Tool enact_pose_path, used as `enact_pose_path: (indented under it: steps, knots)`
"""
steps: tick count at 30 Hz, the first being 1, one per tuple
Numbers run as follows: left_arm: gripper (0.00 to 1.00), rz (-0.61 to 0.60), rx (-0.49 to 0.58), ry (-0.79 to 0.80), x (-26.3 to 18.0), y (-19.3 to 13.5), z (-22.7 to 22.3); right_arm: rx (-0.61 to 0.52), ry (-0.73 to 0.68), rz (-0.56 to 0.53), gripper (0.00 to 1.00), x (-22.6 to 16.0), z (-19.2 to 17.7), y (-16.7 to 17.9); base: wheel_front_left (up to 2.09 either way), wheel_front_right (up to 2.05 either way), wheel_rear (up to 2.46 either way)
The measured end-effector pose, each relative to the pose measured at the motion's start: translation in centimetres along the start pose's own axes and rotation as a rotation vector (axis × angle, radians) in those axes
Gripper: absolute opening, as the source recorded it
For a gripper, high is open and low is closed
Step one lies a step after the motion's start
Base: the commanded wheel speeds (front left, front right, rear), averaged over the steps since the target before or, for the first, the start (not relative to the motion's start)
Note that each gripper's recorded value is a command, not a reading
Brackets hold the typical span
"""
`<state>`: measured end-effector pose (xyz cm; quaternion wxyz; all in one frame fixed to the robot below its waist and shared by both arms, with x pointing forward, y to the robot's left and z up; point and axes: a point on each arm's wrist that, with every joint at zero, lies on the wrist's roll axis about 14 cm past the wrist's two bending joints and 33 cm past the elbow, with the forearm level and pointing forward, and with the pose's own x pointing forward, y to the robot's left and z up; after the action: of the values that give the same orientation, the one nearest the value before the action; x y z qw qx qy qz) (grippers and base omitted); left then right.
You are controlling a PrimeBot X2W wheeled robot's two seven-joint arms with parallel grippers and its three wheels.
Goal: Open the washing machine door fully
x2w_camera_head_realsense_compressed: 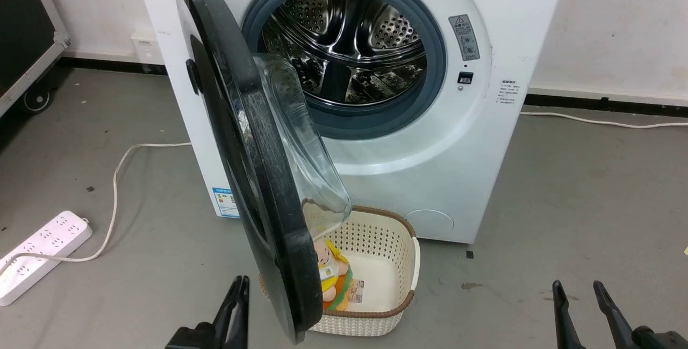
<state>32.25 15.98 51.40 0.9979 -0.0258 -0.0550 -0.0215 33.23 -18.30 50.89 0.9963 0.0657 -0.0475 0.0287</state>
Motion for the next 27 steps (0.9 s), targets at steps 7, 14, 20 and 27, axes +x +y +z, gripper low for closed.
enact_pose_path:
  steps: [7,14,20,27]
  knots:
    - [0.00,0.050,-0.021,-0.108,0.5,1.3,3.4,0.004,-0.004,0.003,1.00,0.1,0.1,0.1,0.00,0.00,0.00]
    - [0.00,0.108,-0.029,-0.471,1.3,2.9,14.9,0.012,-0.003,0.014,1.00,0.1,0.0,0.5,0.00,0.00,0.00]
    - [0.00,0.046,0.000,-0.768,-0.1,0.7,23.8,0.014,0.002,0.020,1.00,0.0,-0.1,0.8,0.00,0.00,0.00]
    - [0.00,-0.210,-0.109,-0.595,1.1,-6.1,19.0,0.016,0.006,0.017,1.00,-0.3,-0.3,0.8,0.00,0.00,0.00]
